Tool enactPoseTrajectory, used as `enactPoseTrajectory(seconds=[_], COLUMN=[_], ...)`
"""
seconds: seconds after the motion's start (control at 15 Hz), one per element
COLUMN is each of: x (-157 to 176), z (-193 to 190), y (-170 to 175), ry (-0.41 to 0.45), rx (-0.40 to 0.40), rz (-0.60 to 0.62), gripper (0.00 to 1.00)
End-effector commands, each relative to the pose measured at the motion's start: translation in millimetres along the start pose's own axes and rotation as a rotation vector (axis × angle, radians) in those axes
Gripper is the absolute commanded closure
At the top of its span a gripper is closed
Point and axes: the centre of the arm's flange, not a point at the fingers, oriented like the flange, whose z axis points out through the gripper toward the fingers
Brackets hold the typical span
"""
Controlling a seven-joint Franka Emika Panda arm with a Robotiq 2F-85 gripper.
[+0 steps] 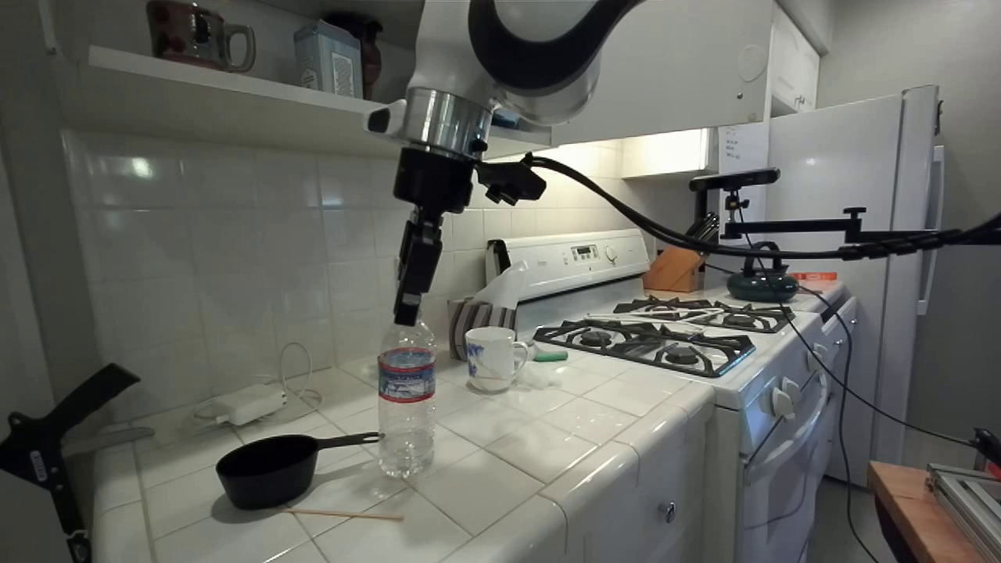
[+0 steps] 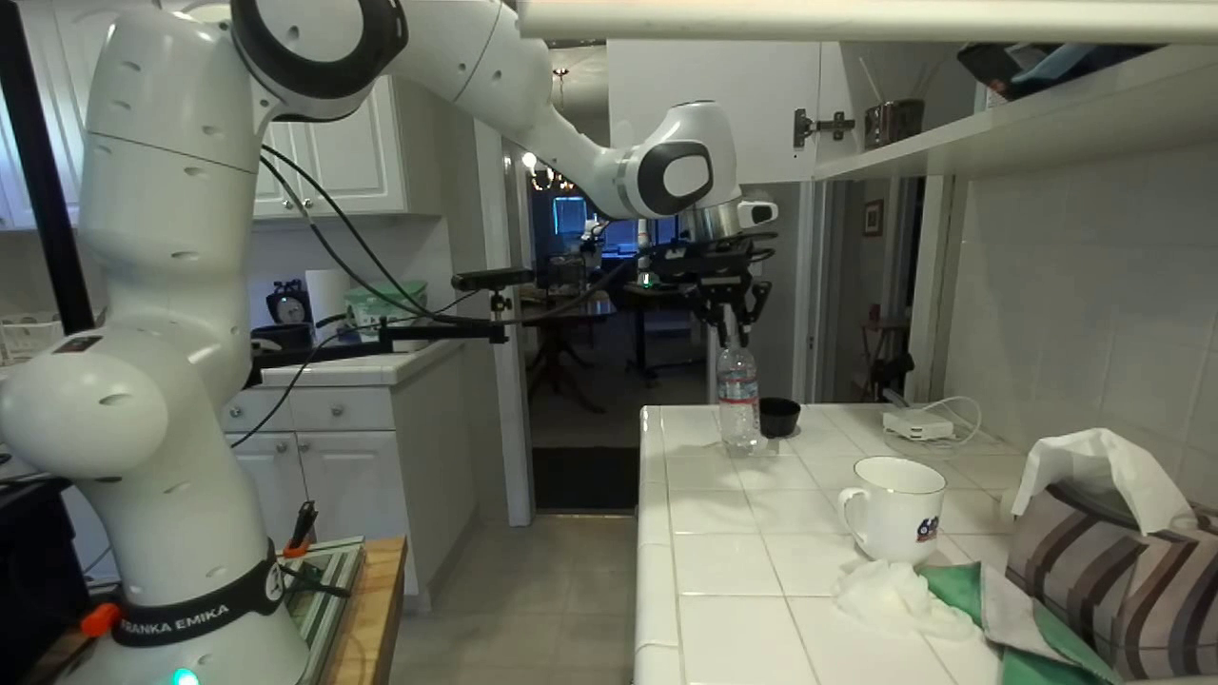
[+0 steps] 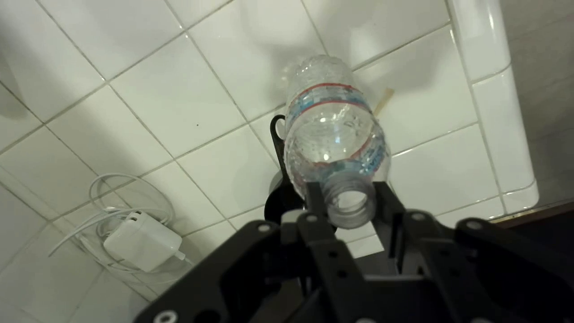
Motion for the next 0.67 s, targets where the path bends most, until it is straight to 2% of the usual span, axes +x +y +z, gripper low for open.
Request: enactPoseTrajectory(seconds=[0.0, 0.2, 0.27, 0.33, 0.6], x=[-6.2, -5.9, -5.7, -5.7, -8.1], z=[6.8, 12.4, 13.0, 13.9, 13.5], y=[-3.0, -3.2, -3.8, -4.0, -2.9], ry=[0.016, 0.045, 0.053, 0.06, 0.068], rx=[0.001, 0.008, 0.011, 0.01, 0.005], rz=[0.029, 0.038, 0.039, 0.041, 0.05], gripper=[0.92, 0.92, 0.64, 0.43, 0.16])
